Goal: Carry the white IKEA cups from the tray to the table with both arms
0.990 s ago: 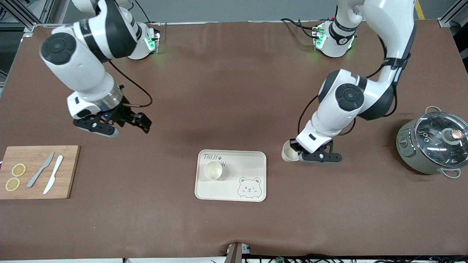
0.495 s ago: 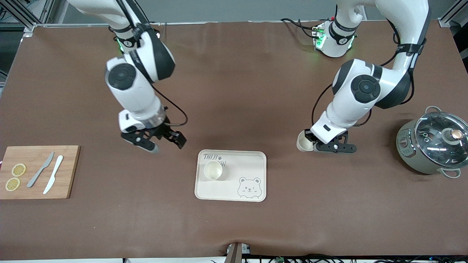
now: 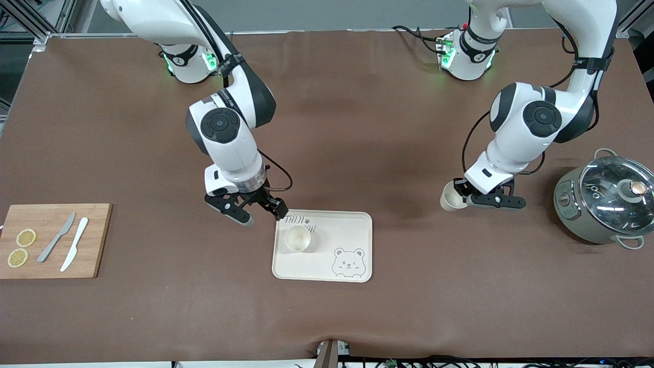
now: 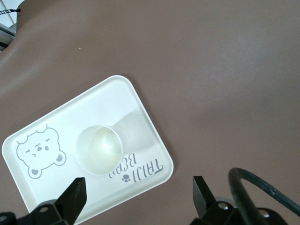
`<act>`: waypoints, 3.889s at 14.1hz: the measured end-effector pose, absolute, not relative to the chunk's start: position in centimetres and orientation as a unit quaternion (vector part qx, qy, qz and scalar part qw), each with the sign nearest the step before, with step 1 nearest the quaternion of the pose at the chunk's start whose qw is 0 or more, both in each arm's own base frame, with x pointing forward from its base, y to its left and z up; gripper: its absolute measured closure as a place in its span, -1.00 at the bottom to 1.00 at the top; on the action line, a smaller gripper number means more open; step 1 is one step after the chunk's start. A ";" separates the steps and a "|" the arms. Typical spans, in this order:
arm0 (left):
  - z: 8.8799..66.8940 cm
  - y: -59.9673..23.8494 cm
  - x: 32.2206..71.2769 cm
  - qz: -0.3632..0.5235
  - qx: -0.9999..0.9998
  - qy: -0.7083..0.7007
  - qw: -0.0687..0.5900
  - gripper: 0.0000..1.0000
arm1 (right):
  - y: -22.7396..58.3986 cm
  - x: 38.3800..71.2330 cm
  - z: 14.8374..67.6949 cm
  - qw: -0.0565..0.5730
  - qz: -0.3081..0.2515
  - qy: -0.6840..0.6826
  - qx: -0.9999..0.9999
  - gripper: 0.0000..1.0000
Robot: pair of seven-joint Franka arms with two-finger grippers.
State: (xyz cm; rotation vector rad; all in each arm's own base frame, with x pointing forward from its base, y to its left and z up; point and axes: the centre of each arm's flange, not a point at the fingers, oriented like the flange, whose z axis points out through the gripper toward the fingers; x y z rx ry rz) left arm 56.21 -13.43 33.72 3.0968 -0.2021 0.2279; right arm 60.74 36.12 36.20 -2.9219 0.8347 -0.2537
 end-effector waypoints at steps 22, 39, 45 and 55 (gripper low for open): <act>24.7 -4.1 48.8 0.083 0.990 -0.110 0.027 0.93 | 37.8 63.4 26.3 0.025 -0.103 0.337 -0.935 -1.00; 22.5 -2.4 47.6 0.080 0.984 -0.146 0.058 0.93 | 40.7 61.5 22.9 0.023 -0.096 0.374 -0.922 -0.91; 21.8 -2.4 47.6 0.084 0.984 -0.149 0.057 0.93 | 40.7 61.5 22.8 0.023 -0.096 0.374 -0.922 -0.25; 22.2 -2.6 48.2 0.092 0.983 -0.151 0.056 0.36 | 40.7 61.6 23.0 0.024 -0.098 0.375 -0.921 0.85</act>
